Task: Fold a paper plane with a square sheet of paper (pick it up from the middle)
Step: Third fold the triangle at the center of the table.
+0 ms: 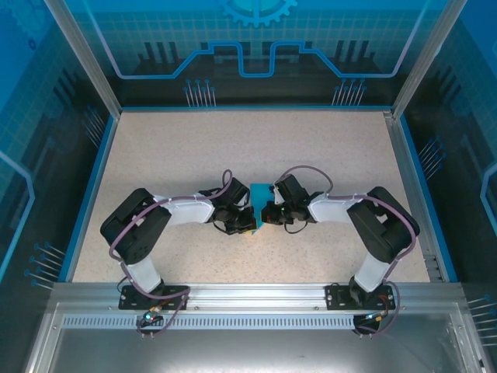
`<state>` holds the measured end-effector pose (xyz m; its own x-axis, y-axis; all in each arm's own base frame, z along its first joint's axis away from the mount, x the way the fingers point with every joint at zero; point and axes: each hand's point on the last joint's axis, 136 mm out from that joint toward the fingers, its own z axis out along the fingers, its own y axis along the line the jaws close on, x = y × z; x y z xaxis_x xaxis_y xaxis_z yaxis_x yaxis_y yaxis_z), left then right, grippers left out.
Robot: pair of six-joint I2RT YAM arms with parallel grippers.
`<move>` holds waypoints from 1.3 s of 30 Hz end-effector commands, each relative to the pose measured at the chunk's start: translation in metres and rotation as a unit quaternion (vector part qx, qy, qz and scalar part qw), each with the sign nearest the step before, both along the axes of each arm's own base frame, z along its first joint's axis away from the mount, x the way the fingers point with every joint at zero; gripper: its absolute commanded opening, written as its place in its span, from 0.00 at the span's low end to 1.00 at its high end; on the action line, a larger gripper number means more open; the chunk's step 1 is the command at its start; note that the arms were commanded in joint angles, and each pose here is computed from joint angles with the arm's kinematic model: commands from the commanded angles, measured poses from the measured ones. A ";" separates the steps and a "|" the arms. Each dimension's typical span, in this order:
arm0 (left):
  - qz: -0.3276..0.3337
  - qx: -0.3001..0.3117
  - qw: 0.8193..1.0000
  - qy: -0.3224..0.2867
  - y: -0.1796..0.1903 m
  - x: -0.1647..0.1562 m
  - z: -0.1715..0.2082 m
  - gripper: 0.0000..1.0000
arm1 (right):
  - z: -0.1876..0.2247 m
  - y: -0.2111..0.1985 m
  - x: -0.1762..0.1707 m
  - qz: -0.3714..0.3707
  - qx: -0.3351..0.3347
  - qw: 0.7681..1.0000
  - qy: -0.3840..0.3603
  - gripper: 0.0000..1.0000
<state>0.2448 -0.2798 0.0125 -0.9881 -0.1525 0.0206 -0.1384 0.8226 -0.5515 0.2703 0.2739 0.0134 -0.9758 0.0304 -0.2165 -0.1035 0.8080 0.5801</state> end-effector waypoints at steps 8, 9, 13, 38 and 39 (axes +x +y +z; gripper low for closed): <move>-0.003 0.083 0.995 0.055 0.034 -0.030 -0.035 0.00 | -0.025 -0.052 0.031 -0.101 -0.013 0.994 0.043 0.00; -0.003 0.083 0.995 0.055 0.034 -0.030 -0.036 0.00 | -0.026 -0.060 0.034 -0.115 -0.015 0.992 0.044 0.00; -0.004 0.082 0.995 0.056 0.034 -0.031 -0.036 0.00 | -0.024 -0.080 0.044 -0.149 -0.027 0.988 0.039 0.00; -0.010 0.081 0.995 0.053 0.032 -0.029 -0.033 0.00 | -0.004 -0.026 0.034 -0.047 0.011 0.999 0.018 0.00; -0.010 0.082 0.995 0.054 0.033 -0.029 -0.034 0.00 | -0.007 -0.033 0.036 -0.058 0.005 0.998 0.022 0.00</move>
<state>0.2481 -0.2803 0.0121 -0.9902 -0.1396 -0.0058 -0.1132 0.8257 -0.5526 0.3002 0.2506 0.0134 -0.9745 0.1238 -0.1872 -0.0151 0.7962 0.6049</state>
